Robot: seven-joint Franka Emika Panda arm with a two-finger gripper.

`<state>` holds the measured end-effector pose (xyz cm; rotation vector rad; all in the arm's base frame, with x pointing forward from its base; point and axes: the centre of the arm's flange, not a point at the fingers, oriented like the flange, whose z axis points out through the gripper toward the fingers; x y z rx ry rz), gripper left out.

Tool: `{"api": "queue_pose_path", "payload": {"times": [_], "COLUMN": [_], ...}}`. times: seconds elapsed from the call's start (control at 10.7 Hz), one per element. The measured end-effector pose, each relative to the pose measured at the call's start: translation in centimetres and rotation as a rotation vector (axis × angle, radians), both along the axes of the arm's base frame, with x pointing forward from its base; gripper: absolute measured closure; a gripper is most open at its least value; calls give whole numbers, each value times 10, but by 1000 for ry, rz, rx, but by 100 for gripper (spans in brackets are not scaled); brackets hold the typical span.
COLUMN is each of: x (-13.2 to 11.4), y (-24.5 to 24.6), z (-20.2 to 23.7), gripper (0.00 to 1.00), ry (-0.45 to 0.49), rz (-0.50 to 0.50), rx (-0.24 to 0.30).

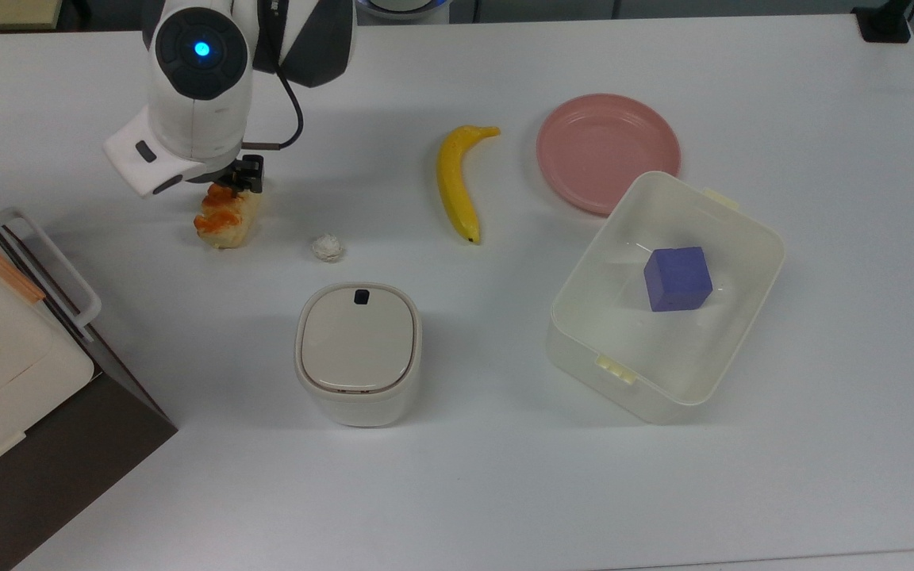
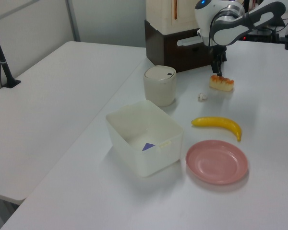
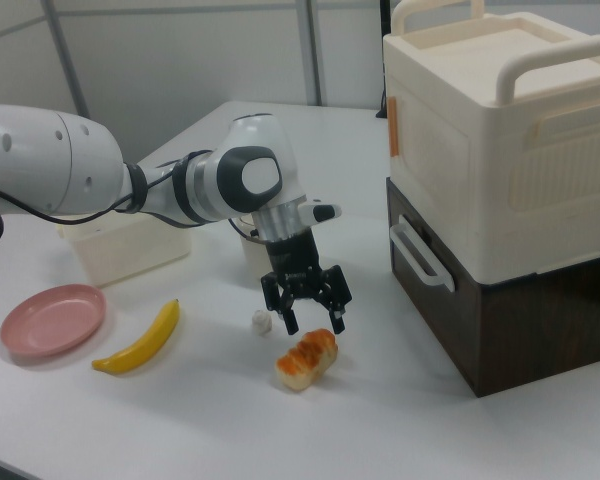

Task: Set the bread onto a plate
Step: 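Lower the gripper and close it on the bread roll, then lift the bread roll and carry it over the pink plate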

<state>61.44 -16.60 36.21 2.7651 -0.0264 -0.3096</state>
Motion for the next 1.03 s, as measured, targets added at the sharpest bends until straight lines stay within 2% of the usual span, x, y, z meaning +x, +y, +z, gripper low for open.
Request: {"api": "queue_pose_path", "payload": {"times": [0.47, 0.65, 0.75, 0.93, 1.03], "x": [2, 2, 1, 2, 3], "y": [20, 19, 18, 17, 15], "z": [-52, -59, -60, -59, -57], "gripper": [0, 4, 13, 48, 61], "ry": [81, 92, 93, 90, 86], "rz": [32, 29, 28, 26, 24], "rx": [29, 31, 32, 31, 30]}}
